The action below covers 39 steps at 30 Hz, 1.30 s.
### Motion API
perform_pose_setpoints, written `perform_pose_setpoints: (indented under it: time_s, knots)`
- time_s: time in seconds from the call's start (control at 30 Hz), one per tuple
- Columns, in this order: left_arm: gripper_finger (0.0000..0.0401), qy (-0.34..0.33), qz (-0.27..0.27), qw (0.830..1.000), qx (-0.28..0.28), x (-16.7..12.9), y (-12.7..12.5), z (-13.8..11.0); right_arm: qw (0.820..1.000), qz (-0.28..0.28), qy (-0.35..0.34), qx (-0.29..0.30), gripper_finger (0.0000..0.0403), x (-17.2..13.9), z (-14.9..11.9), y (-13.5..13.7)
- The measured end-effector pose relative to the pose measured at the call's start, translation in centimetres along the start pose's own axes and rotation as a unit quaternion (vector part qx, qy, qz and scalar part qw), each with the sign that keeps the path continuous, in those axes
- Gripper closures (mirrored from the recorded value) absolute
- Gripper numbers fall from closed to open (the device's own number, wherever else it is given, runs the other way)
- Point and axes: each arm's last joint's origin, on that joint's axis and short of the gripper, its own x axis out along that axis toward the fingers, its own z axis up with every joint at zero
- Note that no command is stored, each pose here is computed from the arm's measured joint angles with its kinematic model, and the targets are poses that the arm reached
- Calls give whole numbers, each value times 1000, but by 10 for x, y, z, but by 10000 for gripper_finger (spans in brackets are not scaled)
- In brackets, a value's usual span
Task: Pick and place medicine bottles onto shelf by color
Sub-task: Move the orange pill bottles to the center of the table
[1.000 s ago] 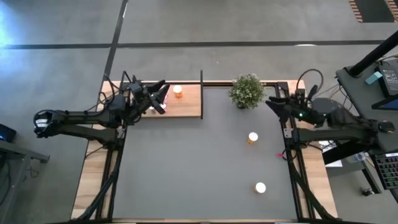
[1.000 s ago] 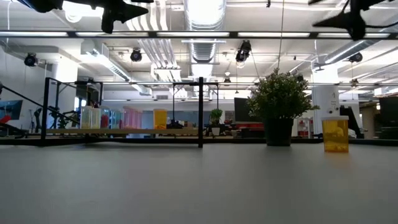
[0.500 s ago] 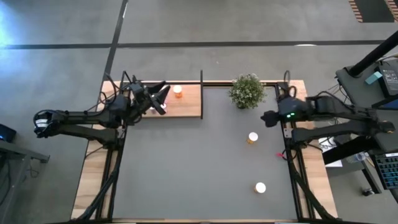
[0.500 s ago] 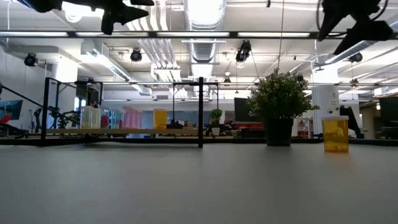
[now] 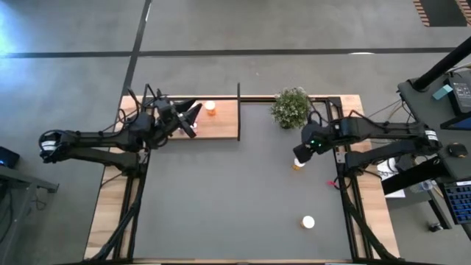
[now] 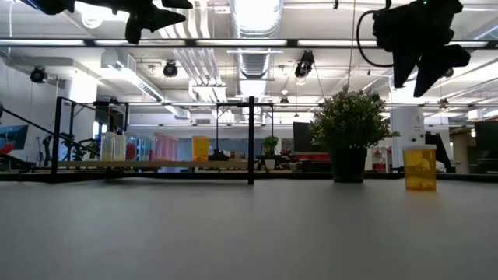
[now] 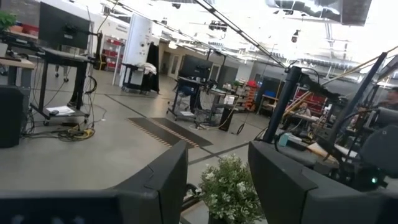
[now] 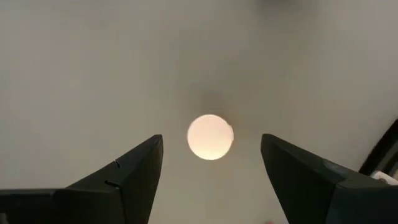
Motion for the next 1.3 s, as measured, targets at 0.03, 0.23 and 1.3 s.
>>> perform_pose_setpoints:
  time_s: [0.03, 0.23, 1.3]
  knots:
    - [247, -1, -1, 1000, -1, 0, 0, 1, 1000, -6, 4, -1, 142, 1, 0, 0]
    - [247, -6, -4, 1000, -4, -3, 0, 4, 1000, -18, 18, 2, 142, 6, 1, 2]
    - [247, 30, 3, 999, 19, -23, 11, 12, 991, -73, 104, -37, 51, 52, 5, 22]
